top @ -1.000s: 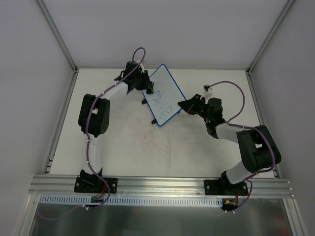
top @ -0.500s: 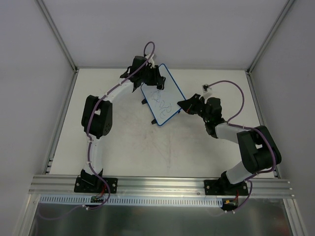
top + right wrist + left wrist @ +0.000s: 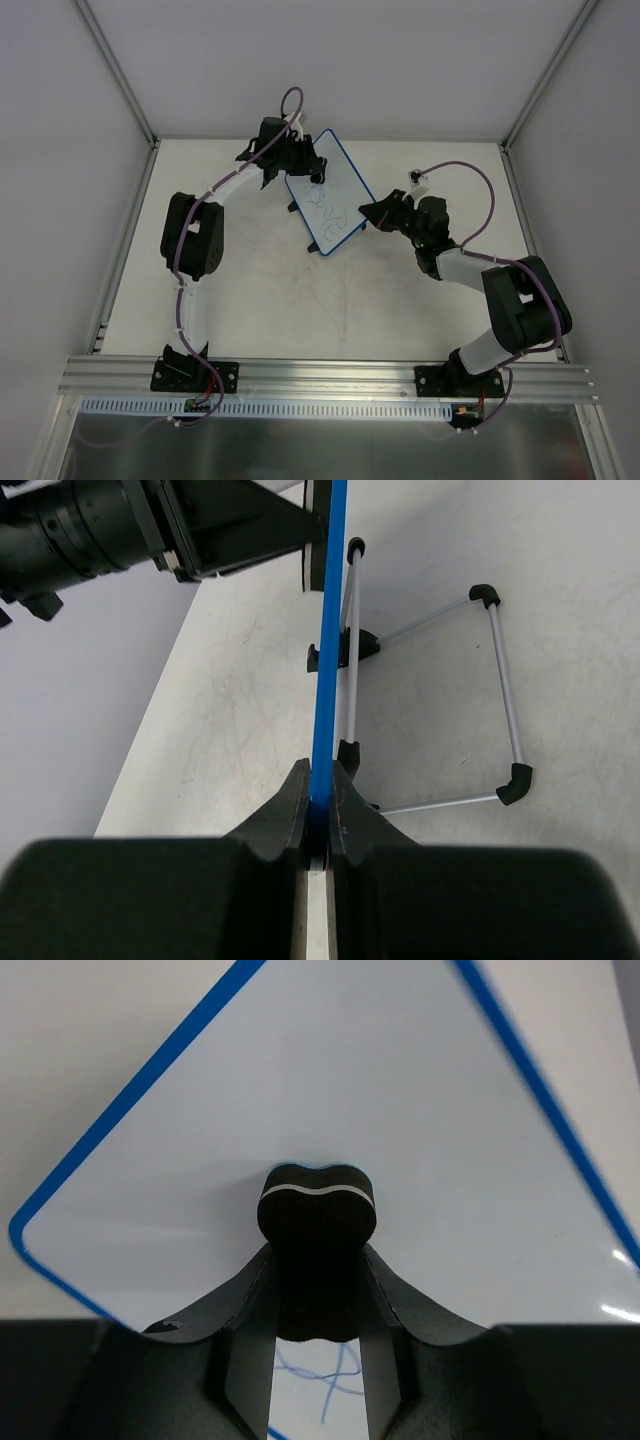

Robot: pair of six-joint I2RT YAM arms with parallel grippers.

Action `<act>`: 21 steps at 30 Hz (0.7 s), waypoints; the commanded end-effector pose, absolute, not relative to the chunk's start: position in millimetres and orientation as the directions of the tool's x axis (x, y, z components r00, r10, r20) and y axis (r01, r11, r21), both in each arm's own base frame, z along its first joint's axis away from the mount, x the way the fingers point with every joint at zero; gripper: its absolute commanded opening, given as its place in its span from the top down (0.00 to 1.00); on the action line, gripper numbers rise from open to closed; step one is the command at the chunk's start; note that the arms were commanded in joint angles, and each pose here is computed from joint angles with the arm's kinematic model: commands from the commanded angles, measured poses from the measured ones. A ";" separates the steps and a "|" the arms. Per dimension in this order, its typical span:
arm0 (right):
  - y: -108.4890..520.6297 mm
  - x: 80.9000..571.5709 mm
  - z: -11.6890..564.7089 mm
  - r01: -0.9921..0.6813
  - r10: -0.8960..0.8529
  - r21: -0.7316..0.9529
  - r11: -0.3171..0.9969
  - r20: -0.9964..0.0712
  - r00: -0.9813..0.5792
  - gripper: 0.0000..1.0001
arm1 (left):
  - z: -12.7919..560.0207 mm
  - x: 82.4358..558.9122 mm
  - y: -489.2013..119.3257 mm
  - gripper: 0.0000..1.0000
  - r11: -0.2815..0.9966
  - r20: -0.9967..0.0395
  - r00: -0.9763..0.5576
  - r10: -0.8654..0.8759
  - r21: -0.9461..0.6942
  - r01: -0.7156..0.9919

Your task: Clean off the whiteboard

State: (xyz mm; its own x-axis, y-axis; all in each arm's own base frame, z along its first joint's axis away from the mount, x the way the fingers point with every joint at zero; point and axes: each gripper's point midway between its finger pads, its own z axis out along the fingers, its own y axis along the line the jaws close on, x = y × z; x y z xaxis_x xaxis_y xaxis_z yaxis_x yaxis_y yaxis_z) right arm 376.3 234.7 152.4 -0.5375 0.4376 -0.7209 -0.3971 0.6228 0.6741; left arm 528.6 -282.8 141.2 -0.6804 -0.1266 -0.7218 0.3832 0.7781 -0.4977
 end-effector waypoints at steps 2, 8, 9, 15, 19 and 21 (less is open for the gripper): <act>259.5 358.5 172.1 -0.566 0.330 0.591 0.575 -0.800 -0.501 1.00 | 99.2 511.9 -250.3 0.90 0.840 -0.673 -0.732 -0.110 -0.456 0.294; 260.2 358.6 172.9 -0.566 0.331 0.594 0.572 -0.798 -0.503 1.00 | 73.0 498.6 -246.8 0.91 0.812 -0.580 -0.801 -0.146 -0.533 0.238; 259.6 359.0 172.9 -0.565 0.332 0.595 0.572 -0.798 -0.503 1.00 | 72.4 497.7 -249.0 0.91 0.807 -0.574 -0.805 -0.149 -0.541 0.236; 253.6 363.5 170.1 -0.535 0.356 0.619 0.575 -0.778 -0.517 1.00 | 63.3 486.9 -252.5 0.91 0.791 -0.525 -0.832 -0.177 -0.579 0.197; 251.1 367.3 168.7 -0.522 0.380 0.644 0.559 -0.759 -0.529 1.00 | 68.8 472.3 -269.5 0.91 0.764 -0.544 -0.825 -0.151 -0.594 0.252; 248.1 370.2 166.0 -0.506 0.396 0.661 0.553 -0.744 -0.539 1.00 | 73.9 468.4 -278.2 0.91 0.752 -0.563 -0.814 -0.142 -0.596 0.281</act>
State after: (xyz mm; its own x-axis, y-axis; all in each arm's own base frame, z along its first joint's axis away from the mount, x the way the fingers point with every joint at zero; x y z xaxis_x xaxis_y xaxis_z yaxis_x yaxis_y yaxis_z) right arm 377.5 231.7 150.0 -0.5520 0.4527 -0.7003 -0.3753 0.6151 0.6934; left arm 509.8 -247.0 90.5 -0.7484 -0.2183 -0.6262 0.2504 0.7814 -0.5716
